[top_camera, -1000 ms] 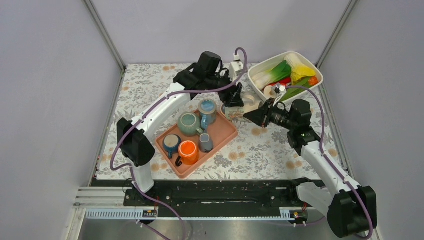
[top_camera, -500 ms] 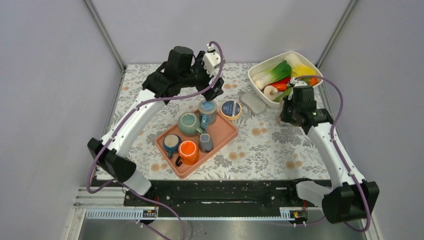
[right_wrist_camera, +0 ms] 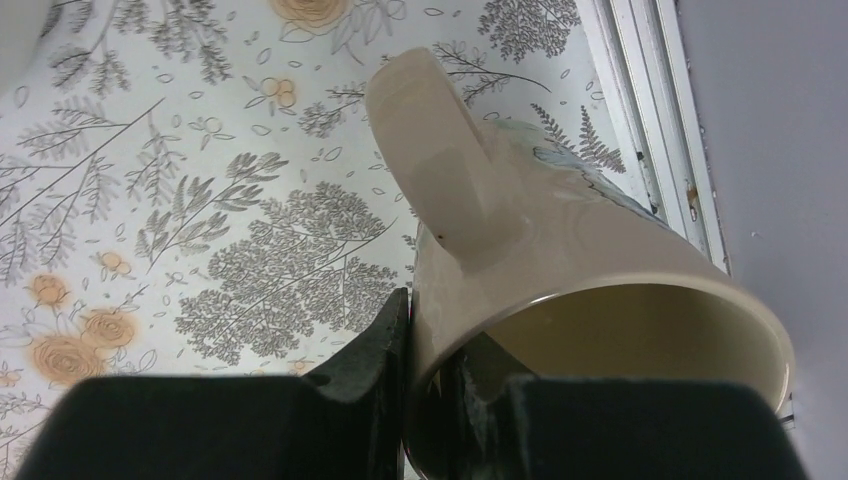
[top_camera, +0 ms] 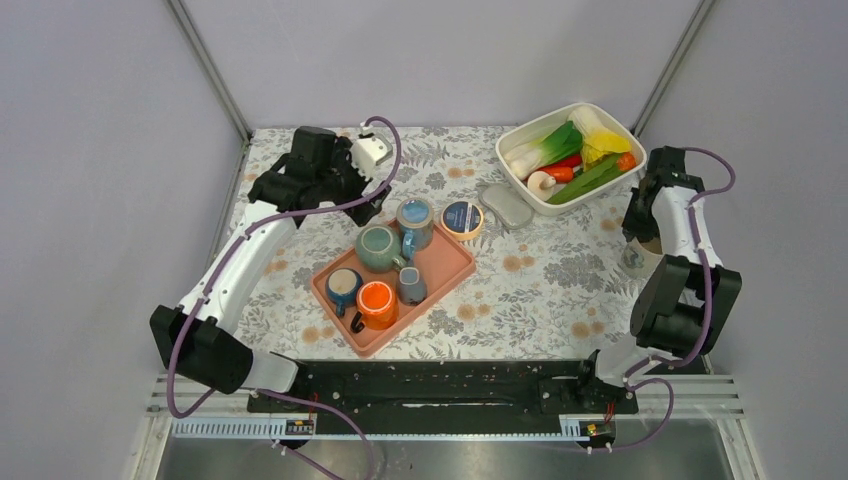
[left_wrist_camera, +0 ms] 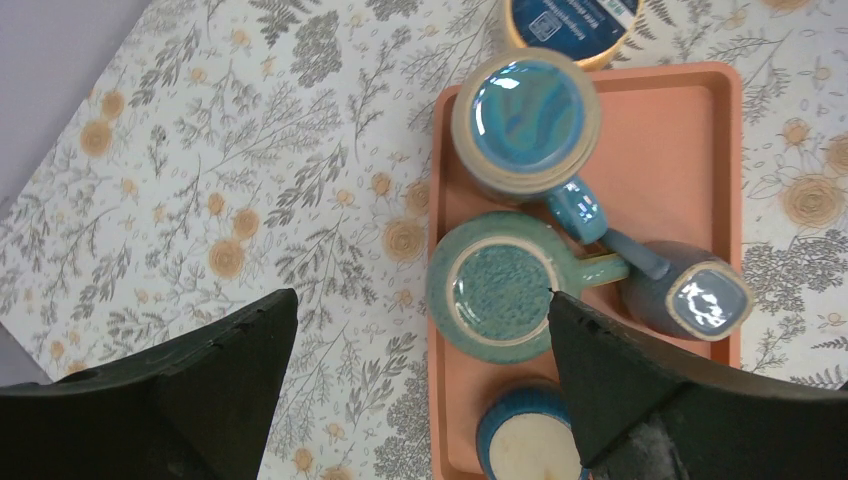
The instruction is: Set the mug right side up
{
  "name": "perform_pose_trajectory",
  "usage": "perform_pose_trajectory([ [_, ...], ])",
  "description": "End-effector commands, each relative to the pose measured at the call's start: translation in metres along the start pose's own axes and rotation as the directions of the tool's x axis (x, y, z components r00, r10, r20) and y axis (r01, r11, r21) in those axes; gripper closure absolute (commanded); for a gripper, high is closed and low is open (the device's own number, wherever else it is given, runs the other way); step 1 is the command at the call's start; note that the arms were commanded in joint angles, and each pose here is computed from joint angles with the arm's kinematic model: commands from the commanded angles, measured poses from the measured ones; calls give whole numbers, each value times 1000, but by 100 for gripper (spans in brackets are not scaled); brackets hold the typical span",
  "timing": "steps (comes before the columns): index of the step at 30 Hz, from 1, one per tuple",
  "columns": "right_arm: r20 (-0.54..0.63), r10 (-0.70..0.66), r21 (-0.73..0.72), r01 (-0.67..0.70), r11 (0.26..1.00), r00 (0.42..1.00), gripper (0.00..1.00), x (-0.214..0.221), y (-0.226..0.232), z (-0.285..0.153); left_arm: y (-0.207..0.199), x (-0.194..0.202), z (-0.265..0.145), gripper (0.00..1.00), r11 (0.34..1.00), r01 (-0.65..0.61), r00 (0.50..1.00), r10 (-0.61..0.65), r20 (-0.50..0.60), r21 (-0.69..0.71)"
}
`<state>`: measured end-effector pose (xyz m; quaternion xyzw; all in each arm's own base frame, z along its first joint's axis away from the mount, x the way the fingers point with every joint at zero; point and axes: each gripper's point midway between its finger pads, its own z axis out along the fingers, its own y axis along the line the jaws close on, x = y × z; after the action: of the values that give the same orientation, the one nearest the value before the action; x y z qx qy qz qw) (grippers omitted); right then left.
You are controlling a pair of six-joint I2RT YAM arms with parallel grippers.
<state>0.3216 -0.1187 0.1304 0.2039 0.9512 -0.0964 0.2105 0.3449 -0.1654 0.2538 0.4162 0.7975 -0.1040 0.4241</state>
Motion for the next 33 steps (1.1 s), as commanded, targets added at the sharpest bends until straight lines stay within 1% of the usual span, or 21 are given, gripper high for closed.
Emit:
perform_pose_trajectory([
  [1, 33, 34, -13, -33, 999, 999, 100, -21, -15, -1, 12, -1, -15, 1, 1000, 15, 998, -14, 54, -19],
  [5, -14, 51, -34, -51, 998, 999, 100, -13, -18, 11, 19, 12, -11, 1, 999, 51, 998, -50, 30, -20],
  [14, -83, 50, -48, -54, 997, 995, 99, -2, -17, 29, 29, 16, -8, 1, 997, 60, 998, -60, 17, -40],
  [16, -92, 49, -48, -53, 997, 995, 95, 0, -16, 32, 31, 16, -8, 1, 998, 52, 999, -51, 17, -43],
  [18, -103, 47, -48, -53, 997, 994, 94, 3, -16, 34, 35, 16, -8, 1, 997, 44, 999, -43, 18, -55],
  [20, -108, 47, -48, -52, 997, 993, 88, 4, -16, 34, 39, 16, -7, 1, 996, 46, 999, -45, 14, -72],
  [23, -101, 48, -50, -53, 997, 994, 84, 2, -16, 32, 38, 15, -9, 1, 996, 46, 999, -44, 20, -74],
  [24, -99, 49, -48, -54, 997, 994, 80, 1, -16, 32, 37, 15, -10, 1, 997, 44, 999, -43, 24, -70],
  [26, -98, 48, -42, -52, 998, 994, 65, 1, -17, 31, 36, 14, -12, 1, 997, 42, 999, -40, 28, -67],
  [29, -106, 47, -38, -51, 998, 993, 47, 3, -18, 30, 36, 13, -12, 1, 997, 40, 999, -38, 32, -69],
  [33, -75, 52, -44, -56, 997, 996, 28, -1, -18, 18, 34, 14, -12, 1, 997, 44, 999, -42, 32, -61],
])
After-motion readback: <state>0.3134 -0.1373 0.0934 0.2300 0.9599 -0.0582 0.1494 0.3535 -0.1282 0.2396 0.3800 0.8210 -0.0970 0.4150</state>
